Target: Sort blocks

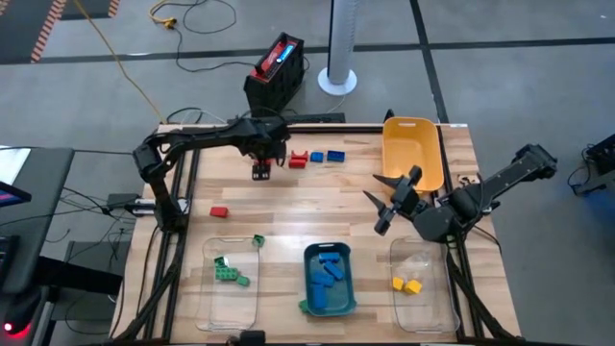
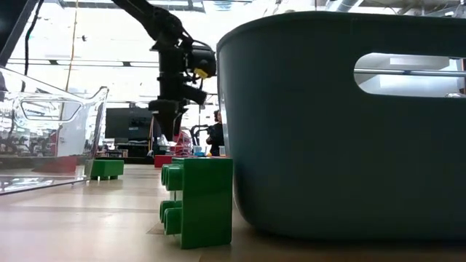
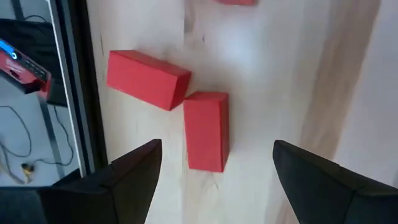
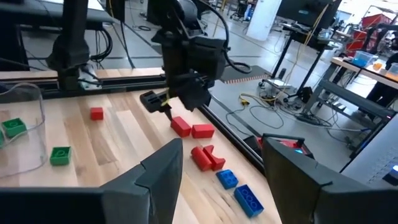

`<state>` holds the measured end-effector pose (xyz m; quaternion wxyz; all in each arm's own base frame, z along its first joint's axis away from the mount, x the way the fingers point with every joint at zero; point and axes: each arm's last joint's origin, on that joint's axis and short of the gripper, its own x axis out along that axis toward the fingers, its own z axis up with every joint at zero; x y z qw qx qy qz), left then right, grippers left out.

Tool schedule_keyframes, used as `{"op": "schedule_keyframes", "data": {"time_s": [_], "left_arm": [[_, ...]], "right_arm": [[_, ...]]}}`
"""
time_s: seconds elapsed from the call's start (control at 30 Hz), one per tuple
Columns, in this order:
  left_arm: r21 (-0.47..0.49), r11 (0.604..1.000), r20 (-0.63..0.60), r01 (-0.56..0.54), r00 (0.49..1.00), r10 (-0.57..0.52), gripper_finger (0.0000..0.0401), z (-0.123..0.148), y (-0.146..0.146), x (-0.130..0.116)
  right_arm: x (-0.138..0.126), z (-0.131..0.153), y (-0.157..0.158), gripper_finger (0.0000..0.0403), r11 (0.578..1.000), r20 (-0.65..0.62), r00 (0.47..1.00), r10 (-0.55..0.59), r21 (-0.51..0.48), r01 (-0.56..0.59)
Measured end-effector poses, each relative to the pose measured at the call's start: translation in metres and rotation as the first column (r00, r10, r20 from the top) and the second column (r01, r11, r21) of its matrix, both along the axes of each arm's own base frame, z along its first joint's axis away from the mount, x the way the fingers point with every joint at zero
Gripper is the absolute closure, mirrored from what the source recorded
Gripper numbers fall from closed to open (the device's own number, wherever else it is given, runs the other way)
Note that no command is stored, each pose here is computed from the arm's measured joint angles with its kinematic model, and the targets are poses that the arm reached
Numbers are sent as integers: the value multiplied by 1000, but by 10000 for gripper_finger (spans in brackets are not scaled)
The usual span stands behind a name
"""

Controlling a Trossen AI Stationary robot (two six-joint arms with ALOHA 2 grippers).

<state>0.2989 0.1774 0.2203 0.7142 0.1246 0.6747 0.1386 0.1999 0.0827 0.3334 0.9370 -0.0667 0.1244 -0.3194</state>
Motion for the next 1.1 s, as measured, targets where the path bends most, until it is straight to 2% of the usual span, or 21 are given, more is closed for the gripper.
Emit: {"op": "schedule_keyframes", "data": {"time_s": [0.1,0.2,0.37,0.5,0.77,0.9,0.97,1.1], "left_arm": [[0,1000,-48,5,999,-5,102,-7,-4,13],[-30,999,-120,-44,992,40,102,-20,-4,28],[91,987,-213,-132,966,149,102,-32,-1,63],[77,989,-299,-130,943,147,102,-41,2,79],[54,986,-424,-157,890,165,102,-66,16,74],[43,983,-428,-181,885,182,102,-69,21,70],[15,983,-427,-186,887,174,102,-70,20,69],[-104,975,-431,-195,893,133,102,-74,14,70]], "right_arm": [[1,0,-3,173,1000,0,1000,-14,3,14],[3,0,-7,173,1000,-6,1000,-6,15,6],[3,-2,-7,173,1000,-26,1000,2,13,-2],[2,-4,-7,173,1000,-33,999,1,23,0],[0,-5,-5,173,999,-33,999,9,31,-7],[0,-5,-5,173,999,-30,1000,7,33,-6],[1,-5,-5,173,999,-30,1000,7,33,-6],[1,-5,-5,173,999,-30,1000,7,33,-6]]}}
